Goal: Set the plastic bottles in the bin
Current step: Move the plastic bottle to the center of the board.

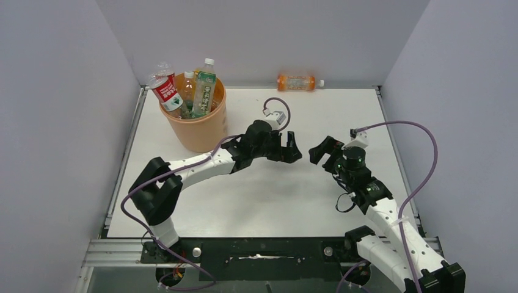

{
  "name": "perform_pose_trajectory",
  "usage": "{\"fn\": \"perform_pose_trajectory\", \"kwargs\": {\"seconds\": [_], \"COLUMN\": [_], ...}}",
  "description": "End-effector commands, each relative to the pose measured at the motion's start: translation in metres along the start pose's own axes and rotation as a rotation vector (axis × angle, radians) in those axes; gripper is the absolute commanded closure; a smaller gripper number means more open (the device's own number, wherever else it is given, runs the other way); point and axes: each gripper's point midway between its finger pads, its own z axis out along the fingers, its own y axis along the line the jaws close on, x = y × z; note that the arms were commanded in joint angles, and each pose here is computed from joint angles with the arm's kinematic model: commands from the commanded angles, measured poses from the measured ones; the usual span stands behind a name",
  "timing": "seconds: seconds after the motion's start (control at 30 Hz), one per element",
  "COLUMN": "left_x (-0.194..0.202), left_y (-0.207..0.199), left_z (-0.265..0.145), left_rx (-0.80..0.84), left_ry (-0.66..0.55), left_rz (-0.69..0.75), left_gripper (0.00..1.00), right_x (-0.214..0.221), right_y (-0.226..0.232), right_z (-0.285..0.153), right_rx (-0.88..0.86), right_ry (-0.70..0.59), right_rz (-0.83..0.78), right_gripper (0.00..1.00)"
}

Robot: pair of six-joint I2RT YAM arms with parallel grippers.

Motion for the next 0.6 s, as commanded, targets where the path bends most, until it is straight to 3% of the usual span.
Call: {"fn": "perform_pose_trajectory", "kwargs": {"seconds": [0.0,0.17,0.3,0.57], "left_x": [-0.054,-0.096,-0.129,-0.19], "left_y": [0.003,0.038,0.065,0.111], "left_z": [0.004,0.028,0.057,0.1], "left_rx": [0.01,-0.025,-0.014,0.031], "left_ry": [-0.121,-0.185,-0.235,-0.389], "left_rz": [0.016,0.004,0.005,-0.016], "left_gripper": [0.03,0.03,0.03,0.03], "right_x": [-0.024,-0.062,-0.09,-0.154], "right_y": [-0.001,-0.004,-0.027,-0.045], "right_z": [0.003,0.023,0.065,0.146], "right_rx": [0.036,0.072,0.118,-0.007], "right_ry": [-0.084,-0.144,-0.103,-0.145], "right_rz": [-0.004,-0.066,-0.067,-0.046], "right_gripper": [0.02,0.02,0.02,0.02]}}
